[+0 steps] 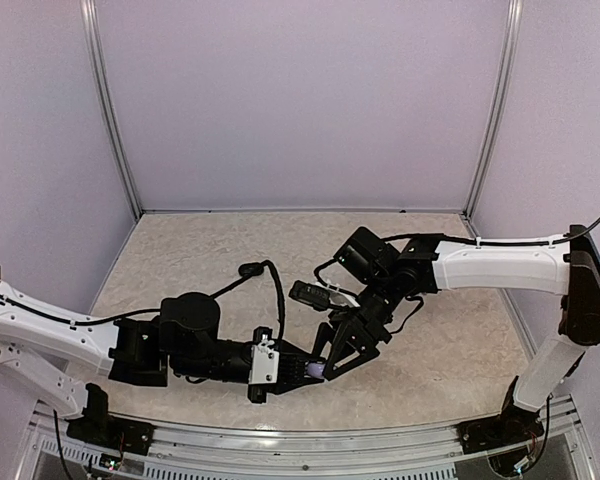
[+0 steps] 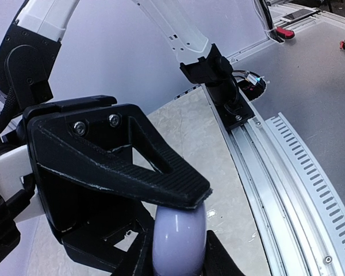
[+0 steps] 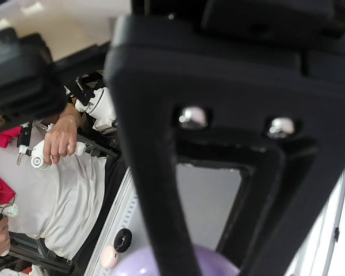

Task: Insert the wireless bluetooth earbuds into the charging case
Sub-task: Pass from the right arm to the left, then pass from the left arm to the right, then pass from the right arm to the left, then open the charging case.

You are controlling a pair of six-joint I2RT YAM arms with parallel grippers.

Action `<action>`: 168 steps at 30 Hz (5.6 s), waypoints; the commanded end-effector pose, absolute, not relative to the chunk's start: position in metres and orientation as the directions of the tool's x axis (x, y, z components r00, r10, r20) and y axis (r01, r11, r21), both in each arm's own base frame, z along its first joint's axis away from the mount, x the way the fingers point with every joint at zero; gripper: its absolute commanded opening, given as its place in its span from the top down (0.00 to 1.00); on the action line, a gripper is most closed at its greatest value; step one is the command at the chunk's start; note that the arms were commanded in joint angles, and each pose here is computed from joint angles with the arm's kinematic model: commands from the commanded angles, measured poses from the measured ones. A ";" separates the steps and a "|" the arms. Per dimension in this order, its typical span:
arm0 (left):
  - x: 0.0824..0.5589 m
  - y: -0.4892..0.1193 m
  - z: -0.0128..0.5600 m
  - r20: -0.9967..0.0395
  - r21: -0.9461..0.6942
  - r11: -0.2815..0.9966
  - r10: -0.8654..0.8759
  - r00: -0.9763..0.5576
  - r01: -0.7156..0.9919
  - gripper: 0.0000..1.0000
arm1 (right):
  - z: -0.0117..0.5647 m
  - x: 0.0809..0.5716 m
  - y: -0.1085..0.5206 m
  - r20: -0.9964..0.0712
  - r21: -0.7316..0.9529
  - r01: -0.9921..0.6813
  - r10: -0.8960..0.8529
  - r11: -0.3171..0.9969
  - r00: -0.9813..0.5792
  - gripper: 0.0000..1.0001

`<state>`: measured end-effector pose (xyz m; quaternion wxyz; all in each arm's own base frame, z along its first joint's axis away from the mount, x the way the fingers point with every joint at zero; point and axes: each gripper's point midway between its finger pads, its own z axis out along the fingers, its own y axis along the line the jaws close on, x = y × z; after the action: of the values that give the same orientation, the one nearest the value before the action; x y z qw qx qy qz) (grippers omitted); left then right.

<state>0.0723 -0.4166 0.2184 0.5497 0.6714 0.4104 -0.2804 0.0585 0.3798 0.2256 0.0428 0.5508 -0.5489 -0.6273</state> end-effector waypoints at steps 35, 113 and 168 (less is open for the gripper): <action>0.125 -0.401 0.267 -0.974 0.216 0.108 0.086 0.208 0.970 0.87 | 0.288 0.122 0.369 -0.917 -0.078 -0.995 -0.386 -0.068 0.098 0.54; 0.131 -0.394 0.289 -0.990 0.122 0.167 -0.049 0.132 0.978 0.74 | 0.307 0.120 0.385 -0.942 -0.120 -0.992 -0.312 -0.036 0.126 0.93; 0.156 -0.361 0.284 -0.988 0.071 0.232 -0.116 0.100 0.970 1.00 | 0.244 0.306 0.236 -0.885 0.242 -0.599 -0.080 0.763 -0.459 0.01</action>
<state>0.1548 -0.3694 0.2670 0.5862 0.4480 0.5159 -0.4353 0.2803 0.2626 0.2770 -0.4908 0.2904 -0.7507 -0.3335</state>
